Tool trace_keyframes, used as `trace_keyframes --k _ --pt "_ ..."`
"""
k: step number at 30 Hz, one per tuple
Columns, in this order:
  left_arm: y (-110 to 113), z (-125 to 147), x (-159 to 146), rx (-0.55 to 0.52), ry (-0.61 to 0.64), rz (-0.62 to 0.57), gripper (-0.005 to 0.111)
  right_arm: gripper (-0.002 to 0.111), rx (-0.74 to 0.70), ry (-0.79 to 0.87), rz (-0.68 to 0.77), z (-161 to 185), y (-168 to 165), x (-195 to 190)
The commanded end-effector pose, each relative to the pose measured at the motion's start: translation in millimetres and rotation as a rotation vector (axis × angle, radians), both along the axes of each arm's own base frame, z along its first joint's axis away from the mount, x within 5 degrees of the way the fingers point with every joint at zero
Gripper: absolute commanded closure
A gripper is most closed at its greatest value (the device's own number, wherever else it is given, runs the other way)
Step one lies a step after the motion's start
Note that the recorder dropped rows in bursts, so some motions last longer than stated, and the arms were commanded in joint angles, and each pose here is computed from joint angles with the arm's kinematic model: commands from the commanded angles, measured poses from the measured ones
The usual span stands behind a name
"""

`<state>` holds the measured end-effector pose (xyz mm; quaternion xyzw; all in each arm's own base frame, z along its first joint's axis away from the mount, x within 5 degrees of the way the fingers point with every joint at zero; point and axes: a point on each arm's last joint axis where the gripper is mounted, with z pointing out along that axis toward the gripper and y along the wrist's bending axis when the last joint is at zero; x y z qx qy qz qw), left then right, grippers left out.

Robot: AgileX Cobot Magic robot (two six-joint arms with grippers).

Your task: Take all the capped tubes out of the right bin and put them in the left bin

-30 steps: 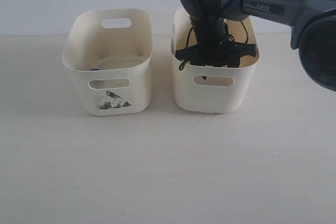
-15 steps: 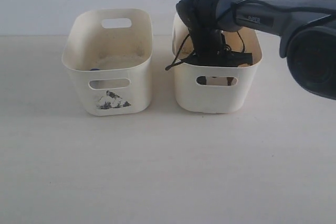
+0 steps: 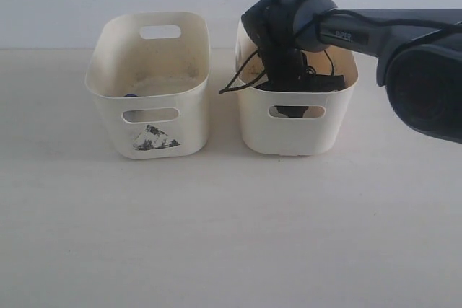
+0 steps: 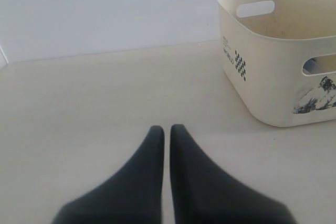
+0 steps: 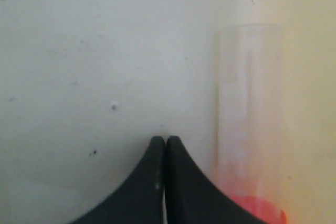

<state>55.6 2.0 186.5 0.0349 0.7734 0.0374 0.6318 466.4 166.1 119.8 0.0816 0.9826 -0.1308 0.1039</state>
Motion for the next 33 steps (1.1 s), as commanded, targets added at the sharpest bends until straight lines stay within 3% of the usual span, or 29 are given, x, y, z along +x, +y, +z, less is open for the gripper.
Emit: trace_keyframes --k 1,14,18,20,21,23,27,31,33 --pt "-0.3 2.8 0.0 -0.018 -0.021 0.001 0.102 0.108 0.025 0.02 -0.003 -2.5 0.4 -2.8" --pt "-0.3 2.8 0.0 -0.018 -0.021 0.001 0.102 0.108 0.041 -0.188 0.012 74.4 -4.9 -1.1" --pt "-0.3 2.8 0.0 -0.018 -0.021 0.001 0.102 0.108 -0.006 -0.192 0.017 76.4 -8.8 -1.0" --pt "-0.3 2.8 0.0 -0.018 -0.021 0.001 0.102 0.097 -0.014 -0.185 0.038 74.4 -8.7 -0.5" --pt "-0.3 2.8 0.0 -0.018 -0.021 0.001 0.102 0.078 -0.008 -0.195 0.043 73.8 -7.9 0.7" --pt "-0.3 2.8 0.0 -0.018 -0.021 0.001 0.102 0.05 -0.006 -0.199 0.043 73.9 -7.7 1.0" --pt "-0.3 2.8 0.0 -0.018 -0.021 0.001 0.102 0.058 -0.042 -0.122 0.033 54.3 -9.0 -0.5" --pt "-0.3 2.8 0.0 -0.018 -0.021 0.001 0.102 0.043 -0.082 -0.044 0.041 31.0 -10.2 -1.7" --pt "-0.3 2.8 0.0 -0.018 -0.021 0.001 0.102 0.043 -0.085 -0.043 0.041 30.1 -10.4 -1.6"
